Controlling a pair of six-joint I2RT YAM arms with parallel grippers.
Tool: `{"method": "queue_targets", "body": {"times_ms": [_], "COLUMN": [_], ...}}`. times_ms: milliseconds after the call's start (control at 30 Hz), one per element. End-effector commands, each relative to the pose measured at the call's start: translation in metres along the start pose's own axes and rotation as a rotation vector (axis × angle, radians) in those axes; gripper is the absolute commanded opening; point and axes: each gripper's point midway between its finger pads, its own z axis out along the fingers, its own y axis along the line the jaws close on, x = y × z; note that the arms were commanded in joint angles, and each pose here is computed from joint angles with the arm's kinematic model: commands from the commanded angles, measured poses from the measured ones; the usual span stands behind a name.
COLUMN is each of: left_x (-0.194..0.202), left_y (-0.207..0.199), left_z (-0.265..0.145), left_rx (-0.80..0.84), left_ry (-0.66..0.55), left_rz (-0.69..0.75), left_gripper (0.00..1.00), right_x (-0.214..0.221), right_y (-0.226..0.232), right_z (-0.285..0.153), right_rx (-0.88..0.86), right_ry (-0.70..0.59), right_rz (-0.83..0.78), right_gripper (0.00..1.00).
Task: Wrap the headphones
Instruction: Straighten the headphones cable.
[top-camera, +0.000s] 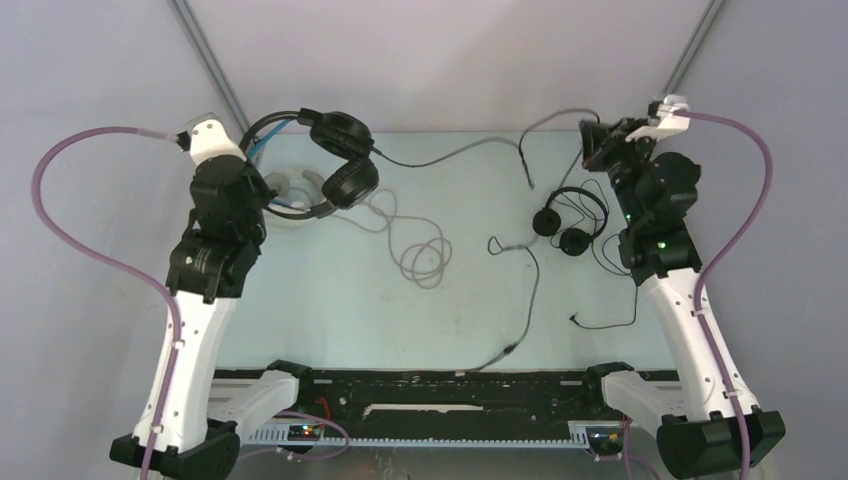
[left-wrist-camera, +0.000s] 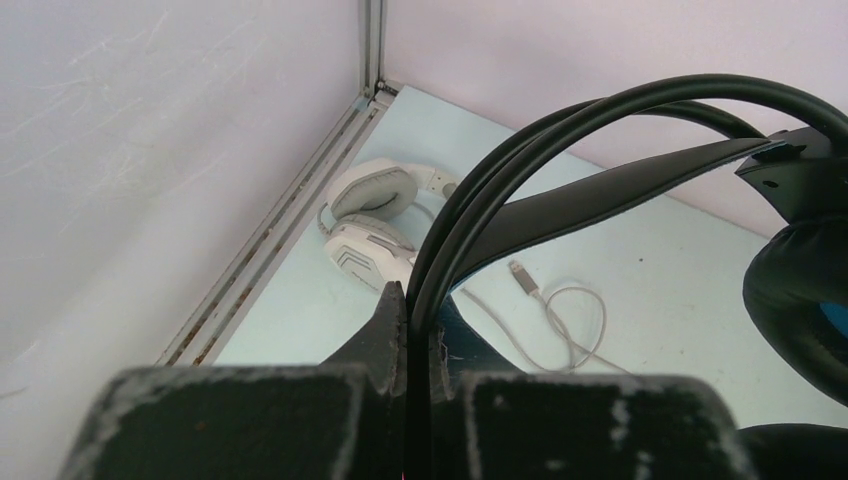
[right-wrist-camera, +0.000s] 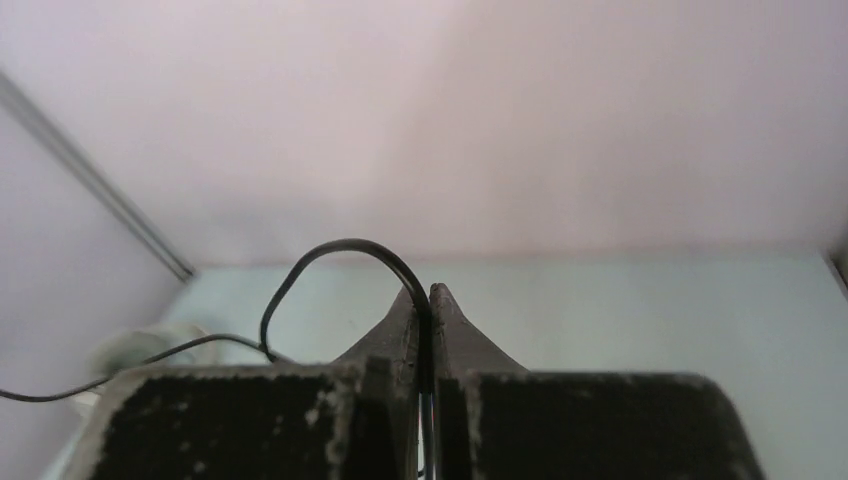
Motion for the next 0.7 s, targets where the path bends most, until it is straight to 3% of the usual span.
{"method": "queue_targets", "body": {"times_ms": [0,100,167,333,500,567,667], "left_x": [-0.084,-0.091,-0.093,-0.094,-0.098,-0.098,-0.089], "left_y": [0.010,0.024,0.031,0.031,0.023,0.015,-0.002], "left_z": [-0.040,-0.044,-0.046,-0.054,-0.059,-0.058,-0.057], "left_rx": [0.040,-0.016,-0.046,-0.017,0.041,0.081,0.166], "left_ry": [-0.232,-0.258,-0.270,-0.279,-0.276,-0.260,-0.228], "left_rz": [-0.211,-0.196,-0.186,-0.195,-0.192,-0.182,-0.170], "left_gripper": [0.00,0.00,0.00,0.00,0.00,0.00,0.00], "right_x": [-0.126,-0.142,-0.129,-0.015,0.087,0.099,0.089], "right_y": [0.062,0.035,0.013,-0.031,-0.095,-0.107,-0.105], "right_z": [-0.014,-0.003,0.006,0.020,-0.002,-0.011,-0.021], "right_rx": [-0.260,-0.103,-0.004,0.155,0.439,0.494,0.491], "right_ry": [-0.385,-0.426,-0.383,-0.016,0.288,0.339,0.328], "right_rz": [-0.027,-0.006,0.011,0.021,0.020,0.016,0.005], "right_gripper": [0.00,0.00,0.00,0.00,0.04,0.12,0.39]}}
